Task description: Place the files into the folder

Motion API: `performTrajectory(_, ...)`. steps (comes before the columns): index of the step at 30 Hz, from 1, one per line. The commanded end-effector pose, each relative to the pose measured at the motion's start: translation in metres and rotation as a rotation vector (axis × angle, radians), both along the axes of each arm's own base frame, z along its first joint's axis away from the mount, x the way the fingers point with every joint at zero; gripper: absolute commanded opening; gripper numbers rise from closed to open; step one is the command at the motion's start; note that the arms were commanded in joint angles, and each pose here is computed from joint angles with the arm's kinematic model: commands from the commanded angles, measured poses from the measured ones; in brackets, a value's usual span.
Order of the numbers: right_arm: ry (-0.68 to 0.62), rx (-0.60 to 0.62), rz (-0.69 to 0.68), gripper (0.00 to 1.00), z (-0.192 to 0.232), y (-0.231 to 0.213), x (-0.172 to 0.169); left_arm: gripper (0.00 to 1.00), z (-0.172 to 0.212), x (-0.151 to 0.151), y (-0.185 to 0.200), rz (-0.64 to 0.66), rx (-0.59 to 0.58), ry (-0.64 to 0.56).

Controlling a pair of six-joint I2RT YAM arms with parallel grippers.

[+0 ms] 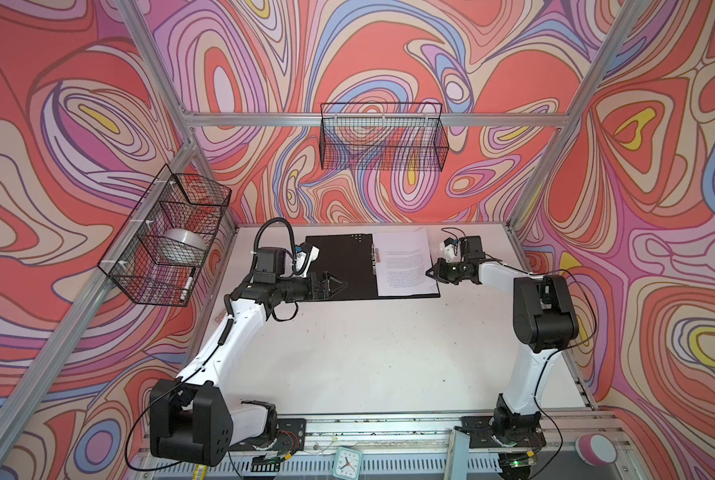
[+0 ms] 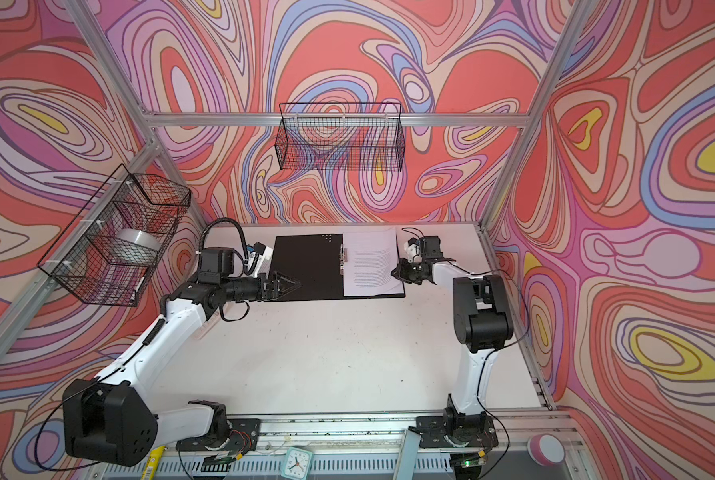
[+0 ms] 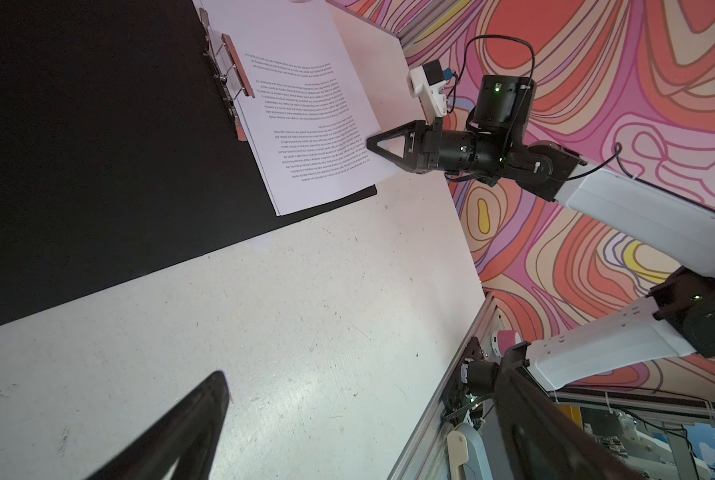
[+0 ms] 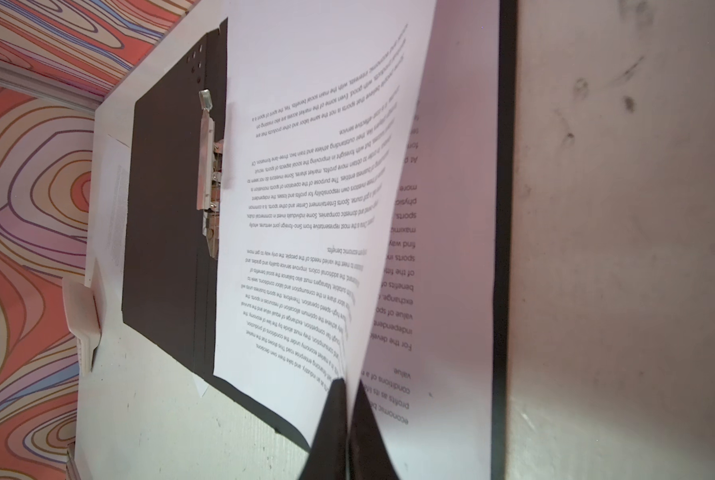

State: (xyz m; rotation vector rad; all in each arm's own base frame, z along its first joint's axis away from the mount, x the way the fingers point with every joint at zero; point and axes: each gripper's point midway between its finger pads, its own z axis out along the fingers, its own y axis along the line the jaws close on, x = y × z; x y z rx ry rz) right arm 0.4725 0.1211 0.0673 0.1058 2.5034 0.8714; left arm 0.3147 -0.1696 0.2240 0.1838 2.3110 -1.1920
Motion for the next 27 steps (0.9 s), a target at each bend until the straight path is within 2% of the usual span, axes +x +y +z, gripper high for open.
performTrajectory(1, -0.025, -0.028, 0.004, 0.00, 0.010, -0.003, -0.002, 1.00, 0.003, 0.004, 0.000, -0.009, -0.014, -0.017)
performTrajectory(27, -0.029, -0.014, 0.077, 0.00, 0.004, 0.013, 0.006, 1.00, -0.001, 0.007, 0.003, 0.006, -0.025, 0.006)
